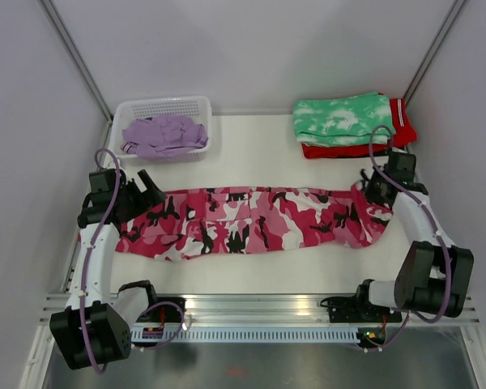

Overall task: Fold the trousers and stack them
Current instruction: Fold the trousers

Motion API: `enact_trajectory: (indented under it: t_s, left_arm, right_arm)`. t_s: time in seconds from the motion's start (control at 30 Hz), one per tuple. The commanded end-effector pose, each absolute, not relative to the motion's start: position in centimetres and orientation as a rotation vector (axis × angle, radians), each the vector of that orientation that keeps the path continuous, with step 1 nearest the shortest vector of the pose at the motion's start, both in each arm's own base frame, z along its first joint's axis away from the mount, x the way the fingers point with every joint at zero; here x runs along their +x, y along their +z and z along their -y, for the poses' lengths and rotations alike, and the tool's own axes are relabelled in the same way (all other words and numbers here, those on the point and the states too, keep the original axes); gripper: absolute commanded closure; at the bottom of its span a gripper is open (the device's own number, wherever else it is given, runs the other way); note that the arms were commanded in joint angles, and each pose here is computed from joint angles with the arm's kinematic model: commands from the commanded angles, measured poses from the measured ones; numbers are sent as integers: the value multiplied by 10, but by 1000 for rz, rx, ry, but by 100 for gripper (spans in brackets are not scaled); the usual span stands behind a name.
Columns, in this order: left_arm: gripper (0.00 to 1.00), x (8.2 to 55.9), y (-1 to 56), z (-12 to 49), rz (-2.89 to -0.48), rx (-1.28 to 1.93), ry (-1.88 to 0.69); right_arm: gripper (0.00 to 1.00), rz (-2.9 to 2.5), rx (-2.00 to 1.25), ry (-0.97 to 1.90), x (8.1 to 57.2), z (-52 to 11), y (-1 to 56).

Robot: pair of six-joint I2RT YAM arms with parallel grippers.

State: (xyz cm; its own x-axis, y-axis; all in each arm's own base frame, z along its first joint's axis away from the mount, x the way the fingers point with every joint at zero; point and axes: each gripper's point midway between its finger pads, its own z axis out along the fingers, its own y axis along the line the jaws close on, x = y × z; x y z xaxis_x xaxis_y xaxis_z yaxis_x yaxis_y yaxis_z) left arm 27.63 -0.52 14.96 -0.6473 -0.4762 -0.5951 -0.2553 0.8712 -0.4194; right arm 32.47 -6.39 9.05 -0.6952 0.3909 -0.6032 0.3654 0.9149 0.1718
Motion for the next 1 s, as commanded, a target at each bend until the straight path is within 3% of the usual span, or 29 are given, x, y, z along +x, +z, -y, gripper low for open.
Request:
enact_trajectory:
  t_s: [0.0, 0.17, 0.43, 0.67, 0.97]
  left_arm:
    - [0, 281, 160, 4, -2265, -534, -384]
    - [0, 280, 161, 4, -2253, -535, -380]
    - [0, 269, 158, 2, -2250, -544, -353]
    - [0, 261, 160, 0, -2241, -551, -331]
    - [0, 262, 160, 3, -2234, -555, -358]
  right_arm:
    - [100, -2316, 385, 151, 344, 9, 141]
    - [100, -2238, 181, 306, 344, -94, 180]
    - [100, -2271, 89, 436, 323, -275, 158]
    - [100, -2270, 153, 538, 323, -342, 142]
    - [100, -2234, 313, 524, 337, -364, 132]
